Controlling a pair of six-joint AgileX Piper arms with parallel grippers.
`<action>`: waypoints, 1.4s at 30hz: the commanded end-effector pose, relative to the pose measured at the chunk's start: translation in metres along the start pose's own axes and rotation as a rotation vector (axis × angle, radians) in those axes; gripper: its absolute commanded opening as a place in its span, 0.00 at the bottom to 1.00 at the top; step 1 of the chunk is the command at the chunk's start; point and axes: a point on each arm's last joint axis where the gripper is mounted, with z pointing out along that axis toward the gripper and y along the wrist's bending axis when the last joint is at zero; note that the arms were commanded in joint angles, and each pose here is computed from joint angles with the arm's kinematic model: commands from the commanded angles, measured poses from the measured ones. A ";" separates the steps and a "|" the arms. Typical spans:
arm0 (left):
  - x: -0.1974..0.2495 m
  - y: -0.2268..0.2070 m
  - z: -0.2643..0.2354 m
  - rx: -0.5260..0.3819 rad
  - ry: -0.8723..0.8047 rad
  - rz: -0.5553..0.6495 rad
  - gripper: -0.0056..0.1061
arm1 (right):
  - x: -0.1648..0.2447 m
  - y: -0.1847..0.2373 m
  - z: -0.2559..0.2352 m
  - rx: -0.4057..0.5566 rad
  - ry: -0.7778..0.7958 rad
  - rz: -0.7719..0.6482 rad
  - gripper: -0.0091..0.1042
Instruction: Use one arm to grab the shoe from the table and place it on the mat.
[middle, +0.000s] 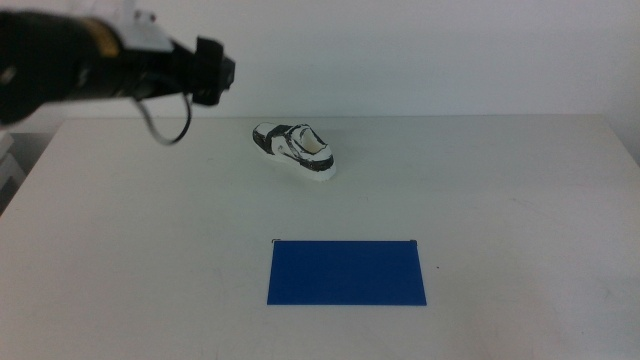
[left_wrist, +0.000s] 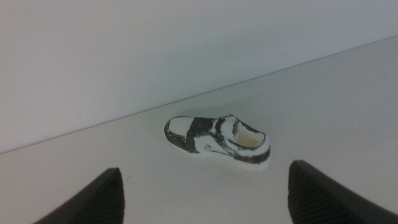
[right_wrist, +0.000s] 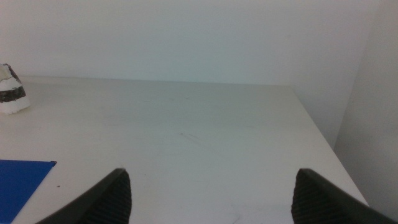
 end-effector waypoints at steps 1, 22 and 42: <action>-0.033 -0.003 0.000 0.012 -0.085 -0.012 0.84 | -0.011 0.000 -0.003 0.004 -0.109 -0.021 0.67; -0.057 -0.007 0.110 -0.001 0.043 -0.180 0.84 | -0.011 0.000 -0.003 0.004 -0.109 -0.021 0.67; -0.056 -0.004 0.128 -0.035 0.028 -0.245 0.84 | -0.011 0.000 -0.003 0.004 -0.109 -0.021 0.67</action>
